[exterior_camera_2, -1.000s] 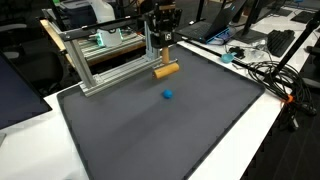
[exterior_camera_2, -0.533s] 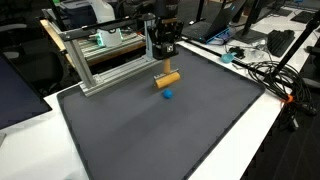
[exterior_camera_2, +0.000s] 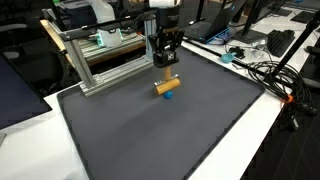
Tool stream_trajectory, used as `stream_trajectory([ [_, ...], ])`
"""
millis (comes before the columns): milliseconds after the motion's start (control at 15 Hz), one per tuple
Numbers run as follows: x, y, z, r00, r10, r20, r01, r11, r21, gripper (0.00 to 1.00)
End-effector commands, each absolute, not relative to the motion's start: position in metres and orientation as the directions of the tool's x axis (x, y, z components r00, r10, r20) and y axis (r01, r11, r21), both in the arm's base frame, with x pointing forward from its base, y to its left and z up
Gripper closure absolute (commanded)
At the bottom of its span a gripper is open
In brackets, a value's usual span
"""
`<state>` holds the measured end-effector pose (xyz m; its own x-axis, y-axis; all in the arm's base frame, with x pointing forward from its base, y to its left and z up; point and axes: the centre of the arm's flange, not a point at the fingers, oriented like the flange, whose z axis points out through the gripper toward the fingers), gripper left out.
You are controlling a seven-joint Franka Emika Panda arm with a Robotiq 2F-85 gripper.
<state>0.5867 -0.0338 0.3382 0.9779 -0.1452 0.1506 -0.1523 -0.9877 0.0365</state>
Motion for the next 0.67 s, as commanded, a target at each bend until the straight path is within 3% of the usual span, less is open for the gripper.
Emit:
stream_trajectory([
  [0, 0.597, -0.036, 0.334, 0.979, -0.128, 0.162, -0.137, -0.989, 0.051, 0.78],
  [600, 0.598, -0.038, 0.318, 0.983, -0.135, 0.123, -0.141, -0.989, 0.043, 0.78],
])
